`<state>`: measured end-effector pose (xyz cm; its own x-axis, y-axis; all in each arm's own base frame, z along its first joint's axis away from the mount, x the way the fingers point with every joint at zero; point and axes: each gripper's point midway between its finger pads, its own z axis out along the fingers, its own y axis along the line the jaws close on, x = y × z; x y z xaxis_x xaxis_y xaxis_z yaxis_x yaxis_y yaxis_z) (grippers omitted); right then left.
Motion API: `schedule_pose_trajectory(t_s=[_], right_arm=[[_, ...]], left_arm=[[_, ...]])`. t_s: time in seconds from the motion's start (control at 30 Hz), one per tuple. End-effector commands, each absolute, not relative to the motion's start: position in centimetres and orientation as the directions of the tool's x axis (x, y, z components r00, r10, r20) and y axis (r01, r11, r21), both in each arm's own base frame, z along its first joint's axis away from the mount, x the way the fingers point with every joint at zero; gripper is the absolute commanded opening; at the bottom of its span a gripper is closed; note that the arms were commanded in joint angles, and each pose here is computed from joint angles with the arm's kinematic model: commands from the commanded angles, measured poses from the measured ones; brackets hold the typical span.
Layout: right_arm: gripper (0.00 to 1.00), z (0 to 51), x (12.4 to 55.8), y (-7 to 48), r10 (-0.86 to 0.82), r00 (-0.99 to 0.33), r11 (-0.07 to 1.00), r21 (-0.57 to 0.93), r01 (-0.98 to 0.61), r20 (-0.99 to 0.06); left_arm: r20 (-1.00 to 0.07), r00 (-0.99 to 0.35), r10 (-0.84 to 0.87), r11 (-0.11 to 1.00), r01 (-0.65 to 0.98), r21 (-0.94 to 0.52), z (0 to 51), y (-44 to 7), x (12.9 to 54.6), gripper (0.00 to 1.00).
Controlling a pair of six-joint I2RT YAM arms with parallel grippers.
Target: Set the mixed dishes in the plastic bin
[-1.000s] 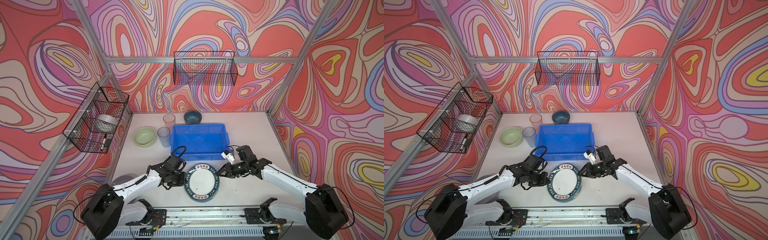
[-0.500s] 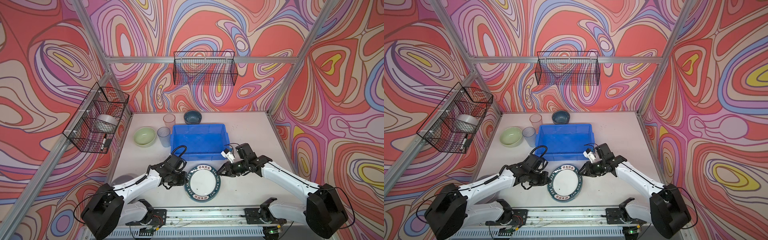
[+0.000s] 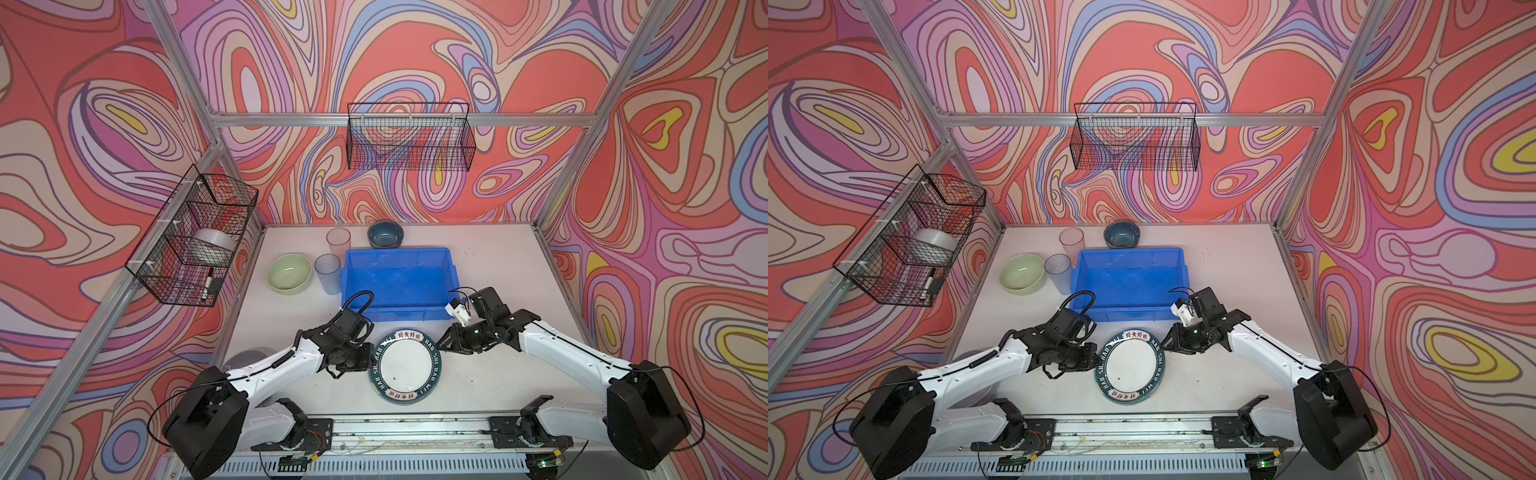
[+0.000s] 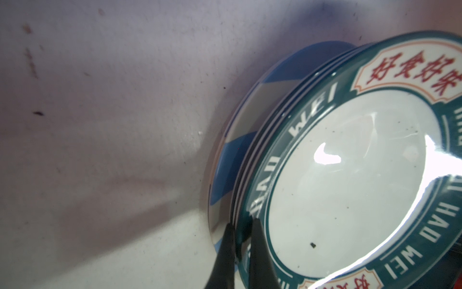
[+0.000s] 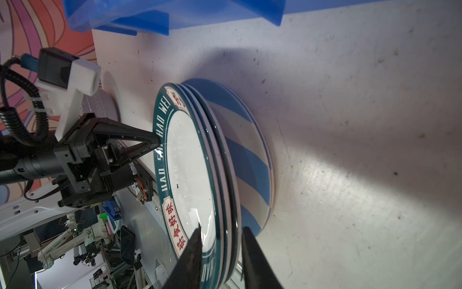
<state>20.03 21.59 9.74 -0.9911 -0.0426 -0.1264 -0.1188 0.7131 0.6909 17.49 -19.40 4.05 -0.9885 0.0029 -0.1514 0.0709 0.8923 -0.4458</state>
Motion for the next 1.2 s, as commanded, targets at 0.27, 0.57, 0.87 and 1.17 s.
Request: schedule_pose_trajectory(t_s=[0.27,0.57,0.87,1.17], right_arm=[[0.28,10.3,19.4,22.3,-0.042,-0.99,0.66,0.741,-0.126,-0.131],[0.27,11.2,19.1,23.0,-0.051,-0.989,0.606,0.783,-0.14,-0.138],[0.27,11.9,19.0,22.8,-0.052,-0.987,0.611,0.777,-0.152,-0.152],[0.27,11.5,18.8,22.6,-0.053,-0.988,0.621,0.77,-0.145,-0.144]], left_arm=[[-0.078,-0.997,0.022,0.931,0.049,-0.362,2.0,-17.7,15.9,0.0],[-0.074,-0.997,0.018,0.932,0.044,-0.359,1.9,-17.6,15.8,0.0],[-0.079,-0.997,0.017,0.934,0.044,-0.354,2.0,-17.4,15.7,0.0],[-0.074,-0.997,0.015,0.936,0.04,-0.351,1.8,-17.3,15.6,0.0]])
